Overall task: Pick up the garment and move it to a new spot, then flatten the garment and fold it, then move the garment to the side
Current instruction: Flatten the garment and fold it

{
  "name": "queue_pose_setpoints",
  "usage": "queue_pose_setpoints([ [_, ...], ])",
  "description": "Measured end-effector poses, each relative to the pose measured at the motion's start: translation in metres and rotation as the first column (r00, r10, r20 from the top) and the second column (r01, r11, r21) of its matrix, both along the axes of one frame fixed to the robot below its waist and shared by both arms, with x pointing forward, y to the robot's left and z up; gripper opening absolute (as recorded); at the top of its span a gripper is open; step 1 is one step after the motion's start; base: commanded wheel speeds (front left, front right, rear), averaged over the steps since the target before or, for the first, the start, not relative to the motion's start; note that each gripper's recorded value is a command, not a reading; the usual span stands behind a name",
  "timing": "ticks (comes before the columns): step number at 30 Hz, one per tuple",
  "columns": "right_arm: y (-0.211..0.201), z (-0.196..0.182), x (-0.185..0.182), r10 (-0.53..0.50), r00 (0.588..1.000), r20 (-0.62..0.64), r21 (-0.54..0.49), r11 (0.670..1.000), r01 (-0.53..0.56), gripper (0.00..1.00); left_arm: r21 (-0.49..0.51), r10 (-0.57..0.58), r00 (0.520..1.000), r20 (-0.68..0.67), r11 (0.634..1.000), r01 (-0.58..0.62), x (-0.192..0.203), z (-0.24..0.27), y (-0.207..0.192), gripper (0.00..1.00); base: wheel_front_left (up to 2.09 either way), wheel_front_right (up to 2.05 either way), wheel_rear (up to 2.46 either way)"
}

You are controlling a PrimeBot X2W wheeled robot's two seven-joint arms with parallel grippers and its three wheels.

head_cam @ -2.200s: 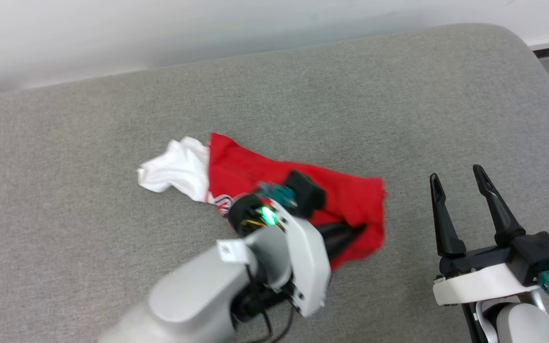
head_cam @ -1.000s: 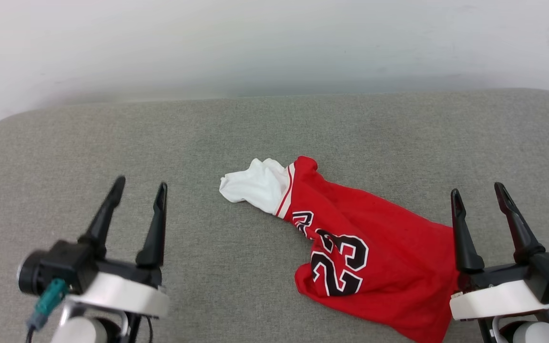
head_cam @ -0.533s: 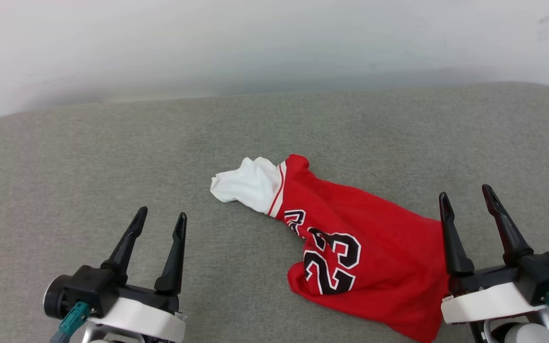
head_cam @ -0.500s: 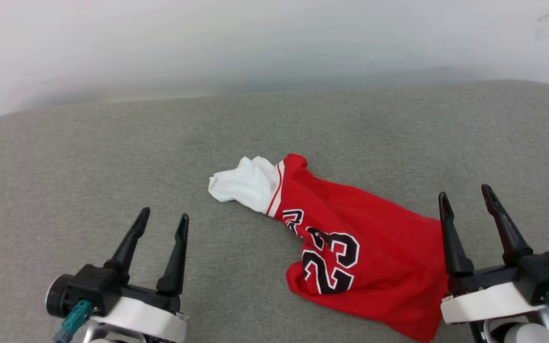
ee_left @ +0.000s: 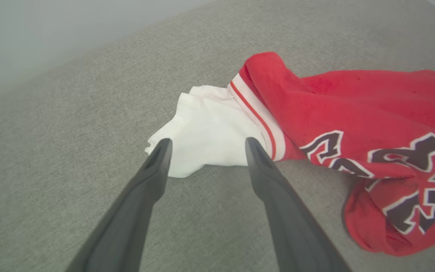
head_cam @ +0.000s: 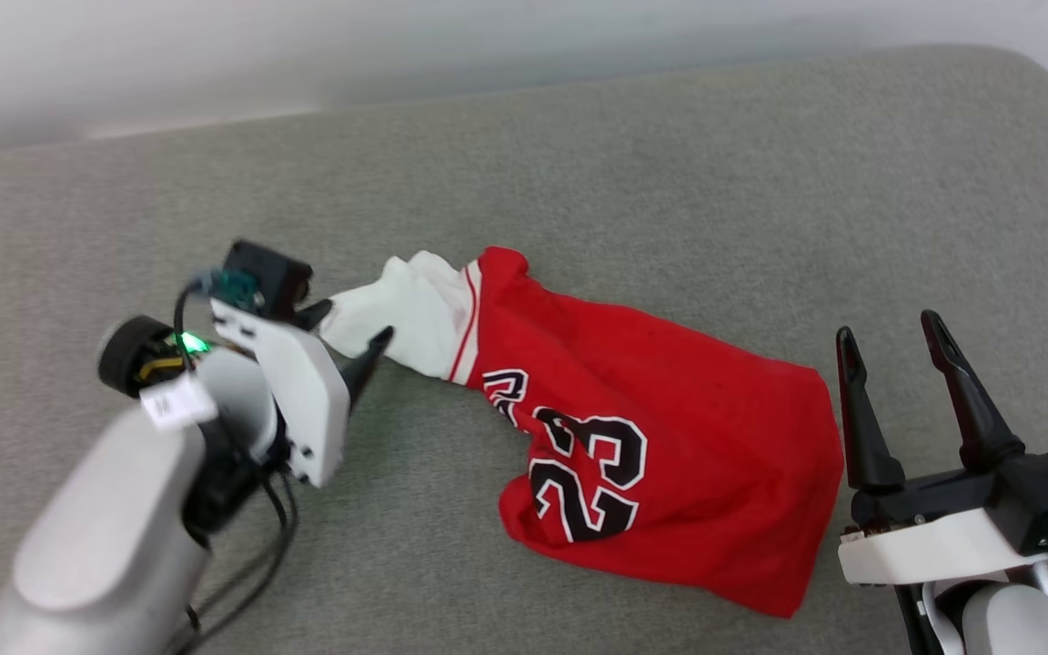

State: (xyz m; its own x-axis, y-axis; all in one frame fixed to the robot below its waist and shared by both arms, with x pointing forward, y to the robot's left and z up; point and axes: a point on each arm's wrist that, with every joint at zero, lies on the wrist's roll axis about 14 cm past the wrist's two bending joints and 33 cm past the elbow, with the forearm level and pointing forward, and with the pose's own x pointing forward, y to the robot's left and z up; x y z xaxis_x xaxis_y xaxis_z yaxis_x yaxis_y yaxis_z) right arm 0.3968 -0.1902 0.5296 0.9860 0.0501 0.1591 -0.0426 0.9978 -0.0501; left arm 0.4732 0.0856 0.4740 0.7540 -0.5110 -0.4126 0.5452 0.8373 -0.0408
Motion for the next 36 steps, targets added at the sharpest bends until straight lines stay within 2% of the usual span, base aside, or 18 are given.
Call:
queue_pose_setpoints([
  [3,-0.005,-0.004,0.002,-0.016,1.000,-0.013,0.006,1.000,0.016,1.00,0.072,-0.019,0.987,-0.159,0.997,0.031,0.012,-0.020,0.002,1.00,0.00,0.00,0.00],
  [9,-0.017,-0.015,0.002,-0.049,0.998,-0.046,0.018,0.999,0.050,1.00,0.207,0.001,0.939,-0.345,0.976,0.075,0.028,-0.058,0.015,1.00,0.00,0.00,0.00],
  [14,-0.024,-0.024,0.004,-0.072,0.995,-0.071,0.021,0.997,0.074,1.00,0.300,0.011,0.917,-0.400,0.946,0.120,0.035,-0.084,0.023,1.00,0.00,0.00,0.00],
  [19,-0.027,-0.031,0.005,-0.080,0.993,-0.091,0.022,0.996,0.082,1.00,0.293,0.015,0.900,-0.435,0.948,0.126,0.038,-0.100,0.022,1.00,0.00,0.00,0.00],
  [20,-0.026,-0.032,0.006,-0.077,0.993,-0.093,0.022,0.997,0.079,1.00,0.285,0.010,0.895,-0.446,0.949,0.131,0.036,-0.102,0.020,0.71,0.00,0.00,0.00],
  [21,-0.025,-0.033,0.007,-0.075,0.993,-0.096,0.023,0.997,0.077,1.00,0.274,0.008,0.890,-0.455,0.953,0.132,0.035,-0.104,0.019,0.00,0.00,0.00,0.00],
  [24,-0.023,-0.034,0.010,-0.065,0.993,-0.096,0.024,0.997,0.068,1.00,0.236,0.005,0.892,-0.452,0.965,0.114,0.035,-0.103,0.018,0.00,0.00,0.00,0.00],
  [29,-0.018,-0.029,0.012,-0.052,0.995,-0.080,0.023,0.998,0.054,1.00,0.167,0.035,0.924,-0.381,0.985,0.032,0.035,-0.093,0.030,0.00,0.00,0.00,0.00],
  [33,-0.010,-0.025,0.009,-0.029,0.997,-0.069,0.026,0.999,0.031,1.00,0.130,0.123,0.949,-0.290,0.988,-0.088,0.030,-0.076,0.059,0.00,0.00,0.00,0.00],
  [36,-0.001,-0.020,0.006,-0.002,0.998,-0.056,0.027,1.000,0.003,1.00,0.092,0.219,0.947,-0.236,0.975,-0.203,0.006,-0.066,0.090,0.00,0.00,0.00,0.00],
])
